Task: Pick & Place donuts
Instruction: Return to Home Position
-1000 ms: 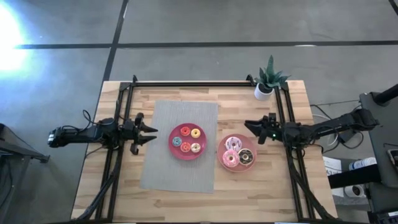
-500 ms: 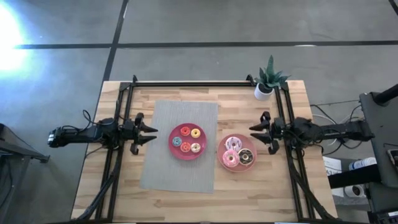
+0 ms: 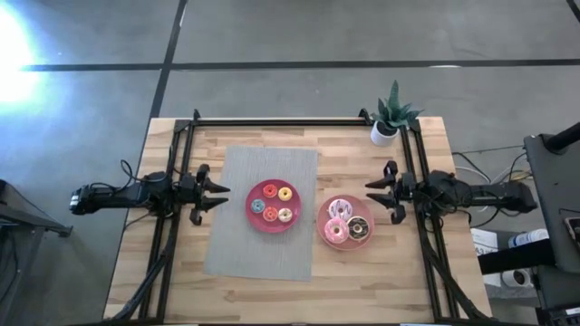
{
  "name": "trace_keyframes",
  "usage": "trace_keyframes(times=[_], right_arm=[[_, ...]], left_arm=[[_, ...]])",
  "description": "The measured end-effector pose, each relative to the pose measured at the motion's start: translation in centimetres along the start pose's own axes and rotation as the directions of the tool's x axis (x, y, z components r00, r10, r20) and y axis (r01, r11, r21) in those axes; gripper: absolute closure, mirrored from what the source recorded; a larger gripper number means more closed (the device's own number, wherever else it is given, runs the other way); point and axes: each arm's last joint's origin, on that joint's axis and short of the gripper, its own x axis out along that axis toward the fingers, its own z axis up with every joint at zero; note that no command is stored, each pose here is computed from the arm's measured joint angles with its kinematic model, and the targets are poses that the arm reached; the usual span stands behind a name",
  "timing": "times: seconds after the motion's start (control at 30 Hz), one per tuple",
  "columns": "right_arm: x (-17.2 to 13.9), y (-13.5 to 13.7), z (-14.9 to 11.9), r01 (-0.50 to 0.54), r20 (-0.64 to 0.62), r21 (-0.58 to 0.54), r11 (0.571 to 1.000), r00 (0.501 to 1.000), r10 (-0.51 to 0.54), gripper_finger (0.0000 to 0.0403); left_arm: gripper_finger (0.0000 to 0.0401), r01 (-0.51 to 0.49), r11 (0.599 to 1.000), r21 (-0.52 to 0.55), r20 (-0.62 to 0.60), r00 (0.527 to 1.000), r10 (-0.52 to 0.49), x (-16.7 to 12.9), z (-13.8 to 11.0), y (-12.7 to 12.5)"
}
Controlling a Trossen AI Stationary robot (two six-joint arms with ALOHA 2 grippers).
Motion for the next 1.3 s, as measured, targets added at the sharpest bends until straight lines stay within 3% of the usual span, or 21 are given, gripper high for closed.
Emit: trace_keyframes(times=[0.33, 0.57, 1.3], right_arm=[[-0.64, -0.09, -0.76, 0.006, -0.068, -0.007, 1.0, 0.998, -0.006, 0.0275], [-0.72, -0.09, -0.71, 0.002, -0.061, -0.078, 0.997, 0.998, -0.006, 0.0267], [-0.71, -0.09, -0.71, 0.004, -0.061, -0.077, 0.997, 0.998, -0.008, 0.0269]], left_arm=[[0.0284, 0.0, 1.0, 0.0, 0.0, 1.0, 0.0, 0.0, 0.0, 0.0], [0.0284, 0.001, 1.0, 0.0, 0.0, 1.0, -0.001, 0.0, 0.0, -0.01], [0.0284, 0.0, 1.0, 0.0, 0.0, 1.0, 0.0, 0.0, 0.0, 0.0]])
